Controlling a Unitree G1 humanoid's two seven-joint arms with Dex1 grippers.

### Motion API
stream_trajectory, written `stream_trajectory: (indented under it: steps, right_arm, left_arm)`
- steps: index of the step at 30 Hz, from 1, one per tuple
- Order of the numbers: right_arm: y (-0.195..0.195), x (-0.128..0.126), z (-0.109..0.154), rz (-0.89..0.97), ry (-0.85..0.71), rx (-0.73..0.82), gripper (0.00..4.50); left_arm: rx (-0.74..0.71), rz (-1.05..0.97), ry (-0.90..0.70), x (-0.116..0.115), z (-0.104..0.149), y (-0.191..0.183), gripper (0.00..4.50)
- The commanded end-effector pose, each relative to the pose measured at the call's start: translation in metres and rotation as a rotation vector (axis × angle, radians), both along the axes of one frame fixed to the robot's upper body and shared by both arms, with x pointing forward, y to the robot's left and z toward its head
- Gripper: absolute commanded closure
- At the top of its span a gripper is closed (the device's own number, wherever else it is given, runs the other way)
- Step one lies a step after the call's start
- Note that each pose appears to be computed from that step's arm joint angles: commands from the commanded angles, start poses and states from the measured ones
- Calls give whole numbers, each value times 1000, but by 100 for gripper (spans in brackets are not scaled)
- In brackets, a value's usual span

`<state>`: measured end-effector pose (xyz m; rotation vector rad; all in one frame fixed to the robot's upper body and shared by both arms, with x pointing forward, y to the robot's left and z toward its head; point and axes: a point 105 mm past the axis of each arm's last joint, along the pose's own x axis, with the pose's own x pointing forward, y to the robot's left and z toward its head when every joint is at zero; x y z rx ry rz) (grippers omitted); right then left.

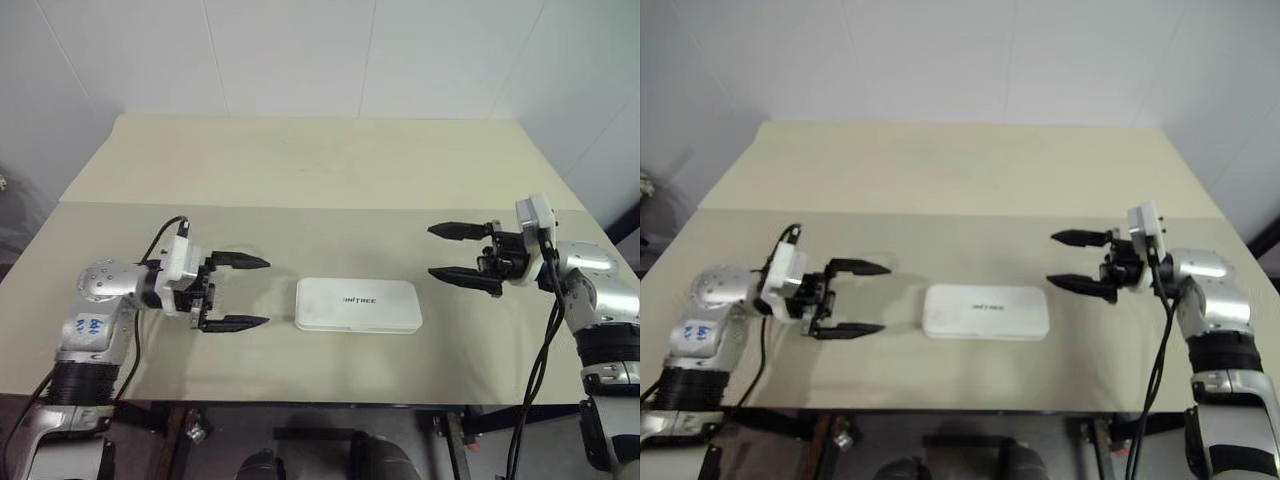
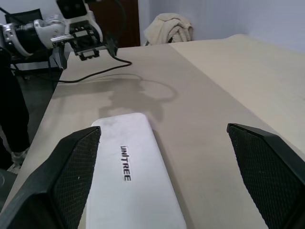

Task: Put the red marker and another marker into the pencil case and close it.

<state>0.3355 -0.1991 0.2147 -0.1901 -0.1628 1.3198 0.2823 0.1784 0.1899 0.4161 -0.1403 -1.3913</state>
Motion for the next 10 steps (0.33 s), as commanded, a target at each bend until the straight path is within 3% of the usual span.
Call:
stream_trajectory:
  steps: [1, 10]
  right_arm:
    - [-4, -3, 14, 41, -72, -5, 0]
    - [12, -2, 7, 42, -93, 62, 0]
  left_arm:
    - [-9, 39, -48, -8, 15, 10, 2]
    - [-10, 106, -112, 8, 21, 10, 2]
